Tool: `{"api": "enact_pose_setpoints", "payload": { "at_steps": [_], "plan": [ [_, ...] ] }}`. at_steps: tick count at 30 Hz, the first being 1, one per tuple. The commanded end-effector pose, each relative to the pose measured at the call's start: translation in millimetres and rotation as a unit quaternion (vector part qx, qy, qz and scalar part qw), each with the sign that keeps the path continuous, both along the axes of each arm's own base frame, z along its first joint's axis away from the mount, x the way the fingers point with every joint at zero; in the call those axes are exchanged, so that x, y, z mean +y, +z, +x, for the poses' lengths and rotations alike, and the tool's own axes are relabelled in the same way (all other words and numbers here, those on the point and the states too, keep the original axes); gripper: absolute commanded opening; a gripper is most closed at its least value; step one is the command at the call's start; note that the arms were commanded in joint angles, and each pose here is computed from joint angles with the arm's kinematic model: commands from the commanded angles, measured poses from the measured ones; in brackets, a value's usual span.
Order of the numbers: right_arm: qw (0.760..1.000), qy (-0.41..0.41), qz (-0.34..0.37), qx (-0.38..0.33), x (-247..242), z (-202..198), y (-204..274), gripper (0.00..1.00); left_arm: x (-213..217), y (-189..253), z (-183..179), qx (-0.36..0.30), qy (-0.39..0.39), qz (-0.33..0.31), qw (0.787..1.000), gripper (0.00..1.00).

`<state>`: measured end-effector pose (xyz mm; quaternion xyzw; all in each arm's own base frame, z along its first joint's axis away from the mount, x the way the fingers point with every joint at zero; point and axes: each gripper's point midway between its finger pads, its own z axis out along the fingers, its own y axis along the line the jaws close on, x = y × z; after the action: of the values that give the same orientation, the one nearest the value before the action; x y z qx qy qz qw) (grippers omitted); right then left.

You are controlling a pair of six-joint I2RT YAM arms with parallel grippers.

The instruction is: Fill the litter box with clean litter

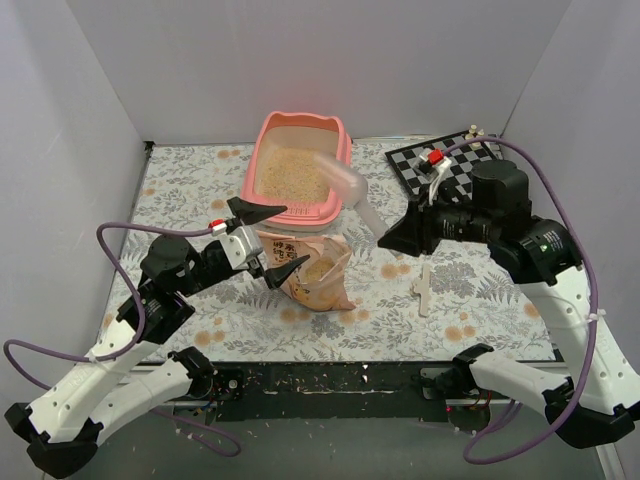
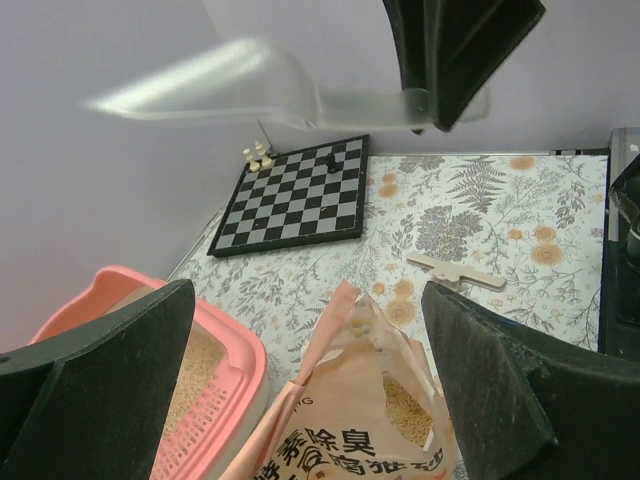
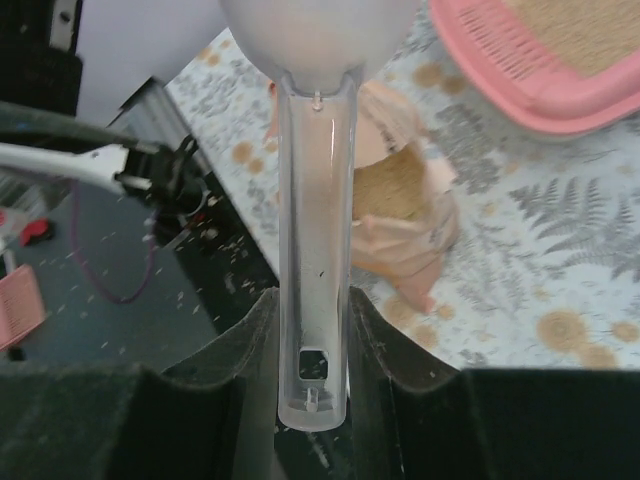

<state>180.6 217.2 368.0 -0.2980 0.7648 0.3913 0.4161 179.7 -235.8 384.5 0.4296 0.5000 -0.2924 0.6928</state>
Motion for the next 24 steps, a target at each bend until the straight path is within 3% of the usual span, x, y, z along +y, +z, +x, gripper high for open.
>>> {"api": "enact_pose_setpoints", "payload": {
  "at_steps": [1,8,15,24],
  "plan": [
    [0.988,0.128,0.032,0.077,8.4,-61.5,-5.9,0.01,0.2,20.8,-8.2,-0.057,-0.021,0.012,0.998,0.98],
    [0.975,0.191,0.077,0.087,2.7,-104.6,10.6,0.01,9.6,33.3,-10.8,-0.113,-0.006,0.012,0.993,0.98],
    [0.966,0.211,0.088,0.122,-1.2,-123.5,-6.5,0.01,13.2,46.4,-10.7,-0.16,0.005,-0.002,0.987,0.98],
    [0.959,0.231,0.104,0.132,2.2,-126.7,-9.4,0.01,-2.3,43.2,-29.1,-0.156,-0.066,0.002,0.986,0.98]
  ]
}}
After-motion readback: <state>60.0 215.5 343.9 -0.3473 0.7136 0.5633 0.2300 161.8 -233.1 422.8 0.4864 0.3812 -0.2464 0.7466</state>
